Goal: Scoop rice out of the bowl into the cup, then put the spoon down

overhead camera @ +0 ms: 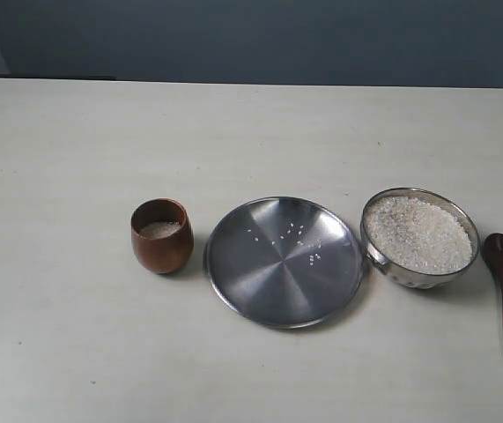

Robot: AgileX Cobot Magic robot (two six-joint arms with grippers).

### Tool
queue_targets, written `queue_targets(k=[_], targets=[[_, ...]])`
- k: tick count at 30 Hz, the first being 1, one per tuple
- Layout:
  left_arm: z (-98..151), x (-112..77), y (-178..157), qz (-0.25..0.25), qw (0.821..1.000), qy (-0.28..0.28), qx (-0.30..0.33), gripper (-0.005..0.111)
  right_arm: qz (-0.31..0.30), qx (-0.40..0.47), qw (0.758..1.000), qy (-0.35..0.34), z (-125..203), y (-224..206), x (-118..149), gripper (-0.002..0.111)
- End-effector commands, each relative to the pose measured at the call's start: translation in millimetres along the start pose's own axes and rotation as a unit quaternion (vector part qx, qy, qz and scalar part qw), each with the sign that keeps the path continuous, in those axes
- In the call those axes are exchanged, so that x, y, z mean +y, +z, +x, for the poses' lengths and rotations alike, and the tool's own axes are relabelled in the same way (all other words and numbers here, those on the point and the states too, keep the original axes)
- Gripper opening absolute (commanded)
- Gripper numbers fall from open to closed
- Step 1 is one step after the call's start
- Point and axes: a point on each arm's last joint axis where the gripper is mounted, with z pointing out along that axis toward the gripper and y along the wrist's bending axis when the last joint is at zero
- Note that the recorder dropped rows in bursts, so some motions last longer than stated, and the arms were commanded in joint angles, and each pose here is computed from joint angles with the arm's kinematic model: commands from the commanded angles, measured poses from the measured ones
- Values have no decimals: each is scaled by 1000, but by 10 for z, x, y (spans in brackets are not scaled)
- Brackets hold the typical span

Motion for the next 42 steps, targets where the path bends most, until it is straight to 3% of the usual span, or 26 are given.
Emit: queue_targets(k=[1,4,6,8,12,18,25,36,42], targets=[[-364,-460,-136,64,994,63,-59,0,75,67,992,81,-26,44,-35,-1],[-570,-778,-282,108,985,102,-85,0,103,88,988,68,-236,100,50,-1],[-645,-935,-262,117,983,126,-60,0,94,81,991,46,-512,143,190,-1],[-701,-1089,-121,117,983,141,2,0,74,89,993,-15,-824,236,346,-1],[-716,-1177,104,98,974,179,94,0,51,135,983,-117,-1083,382,458,-1],[-652,-1093,347,50,953,224,199,0,8,230,942,-243,-1098,518,458,-1],[-602,-978,451,14,935,254,246,0,51,399,872,-280,-792,597,280,-1],[-606,-970,447,11,934,262,245,0,55,424,860,-278,-740,613,266,-1],[-613,-986,452,16,937,253,239,0,86,489,810,-312,-582,700,169,-1]])
